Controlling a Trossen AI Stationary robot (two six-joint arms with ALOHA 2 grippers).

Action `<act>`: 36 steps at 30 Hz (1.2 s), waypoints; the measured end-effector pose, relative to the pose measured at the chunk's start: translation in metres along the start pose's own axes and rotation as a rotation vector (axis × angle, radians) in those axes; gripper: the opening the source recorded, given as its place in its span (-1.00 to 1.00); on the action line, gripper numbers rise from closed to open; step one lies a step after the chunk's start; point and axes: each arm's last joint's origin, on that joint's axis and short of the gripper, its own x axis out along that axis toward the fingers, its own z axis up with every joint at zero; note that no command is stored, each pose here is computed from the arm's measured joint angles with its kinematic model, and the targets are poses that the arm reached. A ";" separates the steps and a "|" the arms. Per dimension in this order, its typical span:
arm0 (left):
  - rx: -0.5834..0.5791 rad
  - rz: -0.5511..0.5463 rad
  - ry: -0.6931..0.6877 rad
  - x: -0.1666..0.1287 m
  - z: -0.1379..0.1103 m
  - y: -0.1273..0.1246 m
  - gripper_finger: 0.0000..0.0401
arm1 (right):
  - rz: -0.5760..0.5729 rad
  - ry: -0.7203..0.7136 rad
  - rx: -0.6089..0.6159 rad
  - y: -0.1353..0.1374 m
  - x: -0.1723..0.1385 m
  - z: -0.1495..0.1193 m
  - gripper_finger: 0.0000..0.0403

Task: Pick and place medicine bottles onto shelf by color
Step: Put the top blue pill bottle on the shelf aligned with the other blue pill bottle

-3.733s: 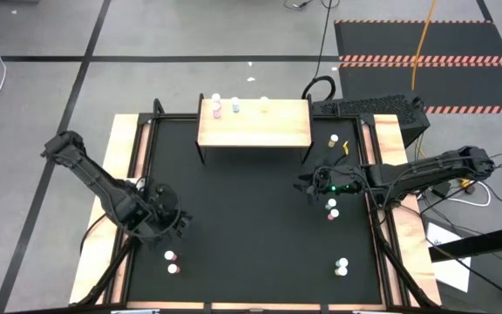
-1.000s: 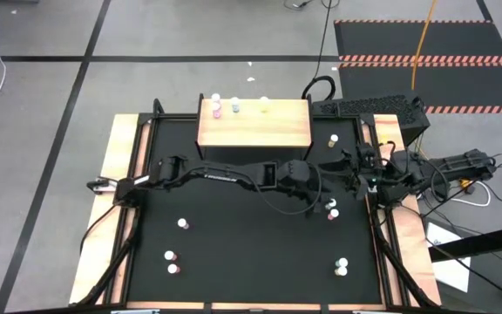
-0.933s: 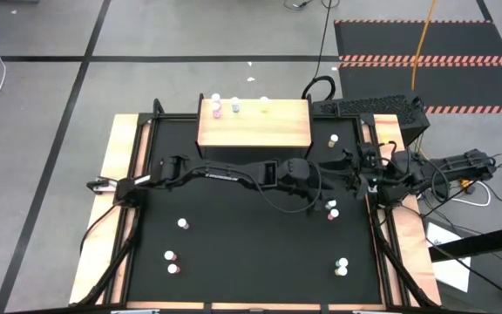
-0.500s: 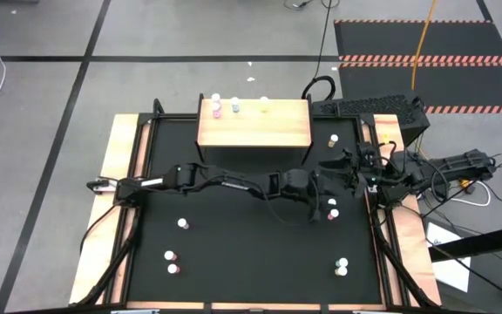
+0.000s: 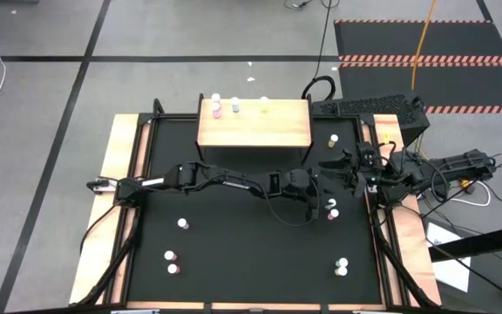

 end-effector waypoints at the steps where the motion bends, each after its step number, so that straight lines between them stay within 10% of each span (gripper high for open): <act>1: -0.002 -0.001 0.011 0.000 -0.001 0.000 0.01 | -0.001 0.001 0.000 0.000 0.000 0.000 0.03; 12: 0.011 -0.003 0.022 0.000 -0.002 -0.001 0.55 | -0.010 0.011 -0.004 -0.001 0.000 -0.001 0.03; 36: 0.061 -0.021 -0.043 0.009 -0.020 -0.001 0.20 | -0.035 -0.018 0.007 -0.003 -0.002 0.002 0.03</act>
